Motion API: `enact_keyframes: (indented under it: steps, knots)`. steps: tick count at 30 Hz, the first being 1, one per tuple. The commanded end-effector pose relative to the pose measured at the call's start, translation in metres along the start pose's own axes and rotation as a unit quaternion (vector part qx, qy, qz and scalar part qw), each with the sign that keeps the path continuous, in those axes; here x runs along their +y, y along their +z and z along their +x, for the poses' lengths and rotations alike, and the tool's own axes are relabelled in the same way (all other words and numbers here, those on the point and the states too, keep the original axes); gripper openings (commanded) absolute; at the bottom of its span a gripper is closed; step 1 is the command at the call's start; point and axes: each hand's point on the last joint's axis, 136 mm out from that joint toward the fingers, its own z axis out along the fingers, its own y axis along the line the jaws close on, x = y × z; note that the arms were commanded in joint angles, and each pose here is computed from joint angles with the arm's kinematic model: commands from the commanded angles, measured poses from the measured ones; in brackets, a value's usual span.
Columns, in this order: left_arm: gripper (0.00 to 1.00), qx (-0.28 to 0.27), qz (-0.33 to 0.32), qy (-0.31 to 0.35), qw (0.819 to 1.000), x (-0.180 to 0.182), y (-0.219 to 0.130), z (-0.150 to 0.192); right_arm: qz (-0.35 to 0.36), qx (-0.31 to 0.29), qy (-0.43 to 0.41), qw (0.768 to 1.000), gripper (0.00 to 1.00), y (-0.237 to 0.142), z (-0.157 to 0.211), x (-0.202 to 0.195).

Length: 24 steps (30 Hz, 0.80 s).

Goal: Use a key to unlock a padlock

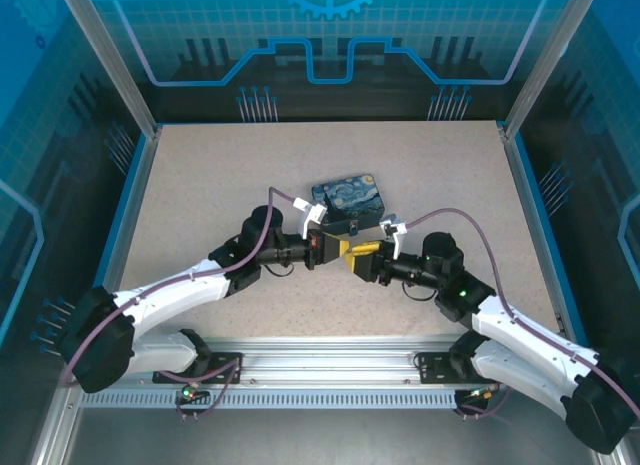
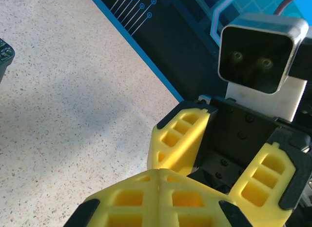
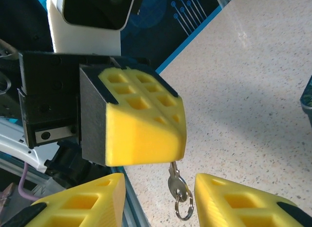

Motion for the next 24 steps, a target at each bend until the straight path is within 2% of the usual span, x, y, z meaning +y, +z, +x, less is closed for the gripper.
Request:
enact_keyframes:
  steps: [1,9,24]
  knots:
    - [0.00,-0.026,0.012,0.020,0.999,-0.0163,-0.0051,-0.0164,-0.015,-0.002,0.005,1.000,0.40,-0.0002,-0.0007,0.0031]
    - [0.00,-0.026,0.011,0.021,0.999,-0.0170,-0.0060,-0.0169,-0.007,-0.001,0.009,1.000,0.31,-0.0002,0.0002,-0.0002]
    - [0.00,-0.026,0.011,0.021,0.999,-0.0167,-0.0056,-0.0168,0.001,-0.003,0.008,1.000,0.24,0.0029,-0.0055,-0.0017]
